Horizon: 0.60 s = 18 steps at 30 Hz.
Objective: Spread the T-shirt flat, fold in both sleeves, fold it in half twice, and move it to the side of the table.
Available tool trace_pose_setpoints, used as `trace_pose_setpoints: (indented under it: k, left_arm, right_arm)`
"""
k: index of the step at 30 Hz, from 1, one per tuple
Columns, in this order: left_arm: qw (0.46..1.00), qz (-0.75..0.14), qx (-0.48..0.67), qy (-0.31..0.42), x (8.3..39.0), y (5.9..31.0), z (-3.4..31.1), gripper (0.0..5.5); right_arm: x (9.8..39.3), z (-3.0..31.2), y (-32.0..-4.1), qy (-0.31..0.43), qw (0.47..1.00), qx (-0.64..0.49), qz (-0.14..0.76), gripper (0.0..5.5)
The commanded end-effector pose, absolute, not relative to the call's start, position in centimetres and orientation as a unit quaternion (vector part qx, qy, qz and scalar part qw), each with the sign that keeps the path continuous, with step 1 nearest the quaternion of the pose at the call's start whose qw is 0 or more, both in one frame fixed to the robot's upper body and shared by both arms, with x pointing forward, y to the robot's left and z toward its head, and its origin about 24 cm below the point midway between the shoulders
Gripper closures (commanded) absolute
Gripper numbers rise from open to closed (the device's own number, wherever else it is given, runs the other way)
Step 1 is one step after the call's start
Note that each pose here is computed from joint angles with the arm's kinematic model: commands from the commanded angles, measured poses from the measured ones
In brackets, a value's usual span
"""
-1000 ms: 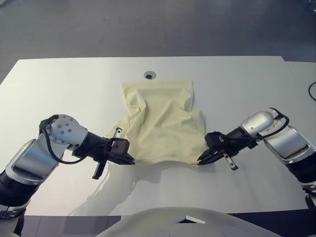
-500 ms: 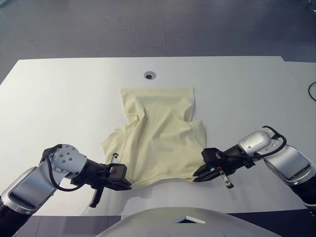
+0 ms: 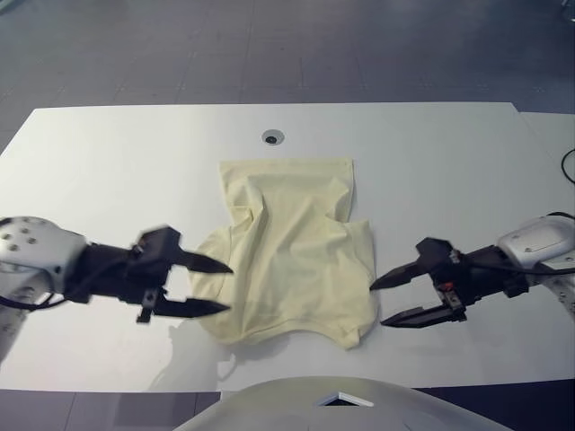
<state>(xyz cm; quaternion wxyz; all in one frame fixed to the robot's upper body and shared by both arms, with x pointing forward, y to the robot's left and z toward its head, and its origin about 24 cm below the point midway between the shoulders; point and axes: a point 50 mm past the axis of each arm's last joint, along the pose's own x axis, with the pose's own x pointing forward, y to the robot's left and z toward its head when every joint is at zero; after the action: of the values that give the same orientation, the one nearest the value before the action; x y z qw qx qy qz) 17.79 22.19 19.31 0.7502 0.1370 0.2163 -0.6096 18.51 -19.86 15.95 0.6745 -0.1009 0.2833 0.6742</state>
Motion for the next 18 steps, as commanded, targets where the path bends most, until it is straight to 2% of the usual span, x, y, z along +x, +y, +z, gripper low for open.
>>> trace_pose_setpoints:
  k: [1,3,6,9,12,18]
  left_arm:
    - [0.877,-0.413,0.093,0.226,19.9,24.8,18.4,2.06]
    - [0.899,-0.352,0.047,0.255,19.2,25.3,16.3,1.72]
    - [0.906,-0.291,-0.005,0.308,17.2,25.2,13.0,1.23]
    - [0.909,-0.226,-0.031,0.349,16.4,26.2,10.3,0.71]
    - [0.914,-0.17,-0.055,0.363,16.9,27.2,8.3,0.15]
    - [0.906,-0.168,-0.102,0.376,17.1,26.8,5.7,0.12]
  right_arm:
    - [20.2,16.2,-20.8,0.241,0.807,-0.062,0.535,1.88]
    - [20.5,16.0,-21.2,0.223,0.854,-0.028,0.468,1.55]
    - [20.0,15.2,-21.3,0.209,0.891,0.021,0.403,1.08]
    - [19.5,14.3,-21.3,0.214,0.905,0.045,0.364,0.58]
    - [19.8,14.0,-21.2,0.216,0.911,0.053,0.347,0.1]
    - [20.3,13.8,-20.9,0.218,0.911,0.061,0.345,0.1]
